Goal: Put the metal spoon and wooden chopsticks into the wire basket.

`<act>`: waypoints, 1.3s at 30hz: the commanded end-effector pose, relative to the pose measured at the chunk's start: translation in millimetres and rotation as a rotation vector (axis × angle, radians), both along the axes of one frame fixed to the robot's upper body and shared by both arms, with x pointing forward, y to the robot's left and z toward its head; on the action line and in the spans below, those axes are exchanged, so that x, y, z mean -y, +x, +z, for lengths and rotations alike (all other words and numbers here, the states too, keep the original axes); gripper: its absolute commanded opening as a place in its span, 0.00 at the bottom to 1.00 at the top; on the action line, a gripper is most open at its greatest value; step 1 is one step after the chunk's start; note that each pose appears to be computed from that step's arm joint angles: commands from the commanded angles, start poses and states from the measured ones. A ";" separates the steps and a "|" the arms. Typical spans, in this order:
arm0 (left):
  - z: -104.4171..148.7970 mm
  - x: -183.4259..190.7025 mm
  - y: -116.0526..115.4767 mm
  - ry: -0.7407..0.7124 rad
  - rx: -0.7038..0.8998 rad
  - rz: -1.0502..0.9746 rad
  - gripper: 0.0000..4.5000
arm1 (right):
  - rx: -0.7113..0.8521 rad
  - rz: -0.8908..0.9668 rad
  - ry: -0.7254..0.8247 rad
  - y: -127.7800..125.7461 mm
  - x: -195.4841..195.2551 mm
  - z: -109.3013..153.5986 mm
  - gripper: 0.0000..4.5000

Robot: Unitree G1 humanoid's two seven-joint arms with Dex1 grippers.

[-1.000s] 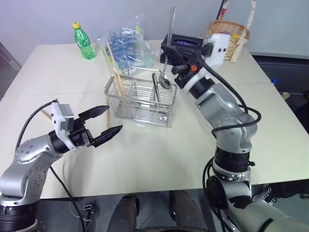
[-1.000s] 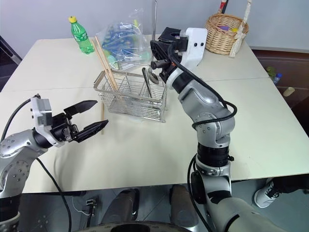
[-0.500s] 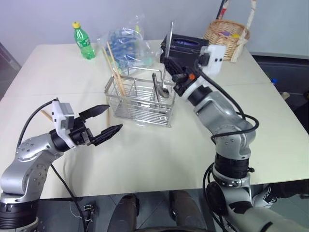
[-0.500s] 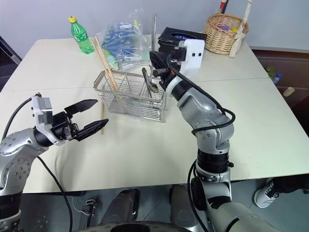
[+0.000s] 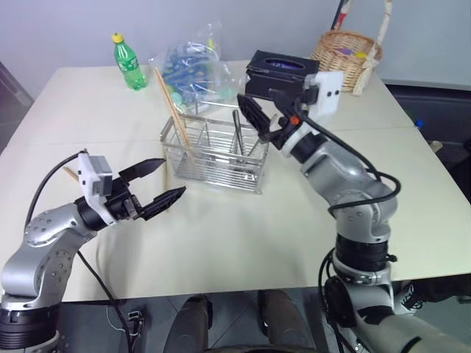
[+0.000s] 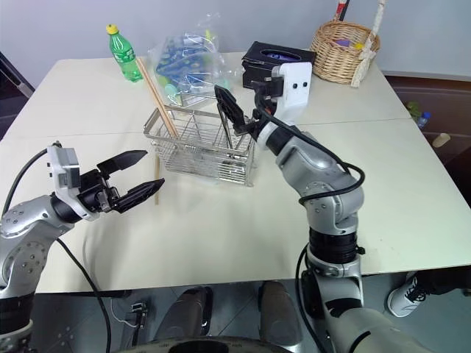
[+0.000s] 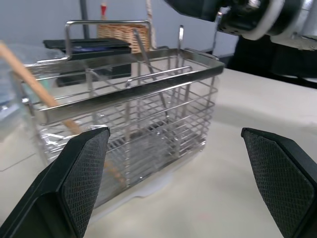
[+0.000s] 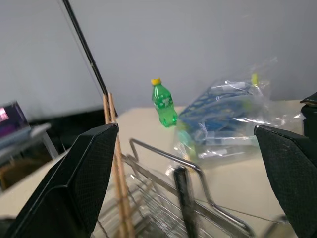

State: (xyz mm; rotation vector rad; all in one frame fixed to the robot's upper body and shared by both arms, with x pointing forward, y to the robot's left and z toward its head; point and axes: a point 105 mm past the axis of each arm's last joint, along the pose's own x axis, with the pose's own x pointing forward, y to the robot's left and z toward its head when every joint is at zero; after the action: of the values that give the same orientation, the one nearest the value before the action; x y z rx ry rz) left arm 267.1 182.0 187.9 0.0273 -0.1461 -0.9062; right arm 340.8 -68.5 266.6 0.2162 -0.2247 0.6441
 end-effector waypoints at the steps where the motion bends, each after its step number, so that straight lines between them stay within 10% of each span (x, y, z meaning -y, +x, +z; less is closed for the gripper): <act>1: 10.0 -11.2 2.9 -0.022 0.041 0.059 1.00 | 0.090 0.035 -0.060 -17.1 11.7 17.3 0.99; 25: -79.1 -61.1 90.3 -0.092 -0.069 0.767 1.00 | -0.035 0.285 -0.449 -99.8 74.1 -46.6 0.99; 39: -79.6 -66.4 113.4 -0.068 -0.144 0.911 1.00 | 0.086 0.386 -0.602 -118.0 74.4 -49.2 0.99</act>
State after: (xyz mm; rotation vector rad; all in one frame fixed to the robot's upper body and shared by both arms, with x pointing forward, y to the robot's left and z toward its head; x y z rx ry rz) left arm 376.8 244.6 98.0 -0.0519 -0.0118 -0.0235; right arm 226.9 -146.8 211.8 -0.3213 -0.0270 1.0599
